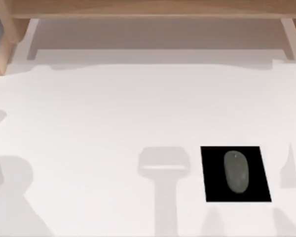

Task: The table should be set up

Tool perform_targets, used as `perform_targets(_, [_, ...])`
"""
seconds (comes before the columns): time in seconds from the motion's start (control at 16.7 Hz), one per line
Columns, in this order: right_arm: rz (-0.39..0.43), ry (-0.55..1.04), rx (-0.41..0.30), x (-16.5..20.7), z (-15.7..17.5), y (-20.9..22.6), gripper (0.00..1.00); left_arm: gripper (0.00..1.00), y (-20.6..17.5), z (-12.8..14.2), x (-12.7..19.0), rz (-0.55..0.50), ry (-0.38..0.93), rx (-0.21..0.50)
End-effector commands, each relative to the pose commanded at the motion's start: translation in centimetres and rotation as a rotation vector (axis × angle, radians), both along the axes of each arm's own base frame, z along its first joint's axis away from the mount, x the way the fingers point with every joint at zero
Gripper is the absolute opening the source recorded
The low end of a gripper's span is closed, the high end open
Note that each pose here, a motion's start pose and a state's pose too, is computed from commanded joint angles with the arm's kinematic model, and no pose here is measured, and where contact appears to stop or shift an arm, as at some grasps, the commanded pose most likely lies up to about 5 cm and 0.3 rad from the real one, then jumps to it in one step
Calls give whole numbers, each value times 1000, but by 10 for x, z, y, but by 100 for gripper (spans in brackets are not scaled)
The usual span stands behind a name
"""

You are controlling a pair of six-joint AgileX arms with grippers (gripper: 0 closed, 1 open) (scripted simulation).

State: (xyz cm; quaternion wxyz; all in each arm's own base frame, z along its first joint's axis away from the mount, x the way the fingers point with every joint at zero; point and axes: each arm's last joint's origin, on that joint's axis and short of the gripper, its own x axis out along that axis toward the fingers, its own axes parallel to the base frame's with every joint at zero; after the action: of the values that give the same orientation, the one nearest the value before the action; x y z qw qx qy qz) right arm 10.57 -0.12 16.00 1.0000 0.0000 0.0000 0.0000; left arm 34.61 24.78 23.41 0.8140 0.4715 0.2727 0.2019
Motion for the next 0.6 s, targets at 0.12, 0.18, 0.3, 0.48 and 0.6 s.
perform_targets(0.12, [0,0,0,0,0,0,100,0,10,-37,-20,-73,125,49])
perform_targets(0.18, [0,0,0,0,0,0,100,0,9,-50,-27,-127,165,78])
perform_targets(0.3, [0,0,0,0,0,0,100,0,-1,-63,-32,-263,201,156])
perform_targets(0.48, [0,0,0,0,0,0,100,0,-28,-67,-25,-491,181,295])
perform_targets(0.6, [0,0,0,0,0,0,100,0,-49,-69,-15,-630,152,367])
